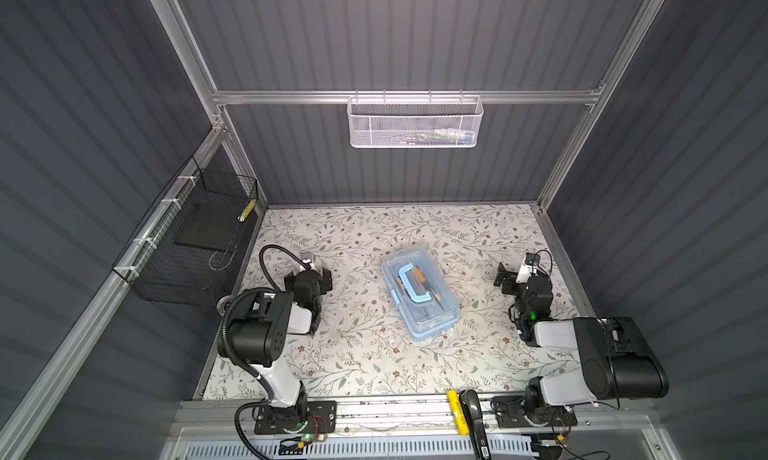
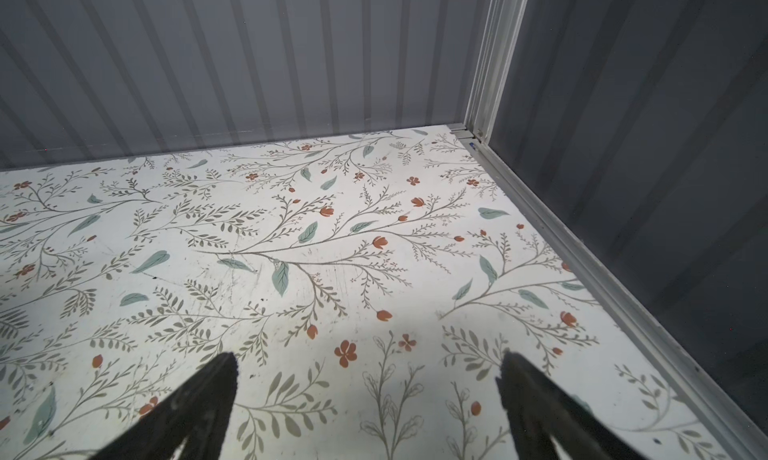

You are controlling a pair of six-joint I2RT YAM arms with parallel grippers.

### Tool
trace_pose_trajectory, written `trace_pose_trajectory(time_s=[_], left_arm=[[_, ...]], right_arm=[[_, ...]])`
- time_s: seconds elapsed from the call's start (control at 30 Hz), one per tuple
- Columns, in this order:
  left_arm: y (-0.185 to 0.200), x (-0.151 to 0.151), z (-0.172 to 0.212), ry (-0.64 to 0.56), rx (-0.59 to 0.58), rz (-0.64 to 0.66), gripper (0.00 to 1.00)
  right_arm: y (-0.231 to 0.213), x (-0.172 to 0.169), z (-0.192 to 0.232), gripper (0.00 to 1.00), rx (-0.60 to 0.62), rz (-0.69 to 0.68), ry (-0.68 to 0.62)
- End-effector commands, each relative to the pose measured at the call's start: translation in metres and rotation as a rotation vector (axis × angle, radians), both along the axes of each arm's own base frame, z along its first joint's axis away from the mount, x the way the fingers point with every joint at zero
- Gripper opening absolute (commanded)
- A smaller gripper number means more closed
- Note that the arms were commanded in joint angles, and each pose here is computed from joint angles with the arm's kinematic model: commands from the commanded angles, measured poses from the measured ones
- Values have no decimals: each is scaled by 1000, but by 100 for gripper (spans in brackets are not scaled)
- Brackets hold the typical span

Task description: Pack the tool kit

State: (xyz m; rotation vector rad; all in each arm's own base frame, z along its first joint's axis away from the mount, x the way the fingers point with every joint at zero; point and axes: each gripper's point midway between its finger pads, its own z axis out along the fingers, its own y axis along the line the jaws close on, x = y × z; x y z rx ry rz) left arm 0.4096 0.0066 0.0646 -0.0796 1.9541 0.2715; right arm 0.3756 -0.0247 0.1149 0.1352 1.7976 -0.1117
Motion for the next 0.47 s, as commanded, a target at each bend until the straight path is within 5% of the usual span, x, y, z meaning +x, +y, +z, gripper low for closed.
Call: trace_pose_trajectory(time_s=[0.0,0.43], left_arm=[[-3,2,5,-16,-19,-9,100],[-2,6,1,7,-53,-37,100]], right_arm=[[0,4,8,99,-8,5,-30],[0,5,8,99,-8,5,-27]])
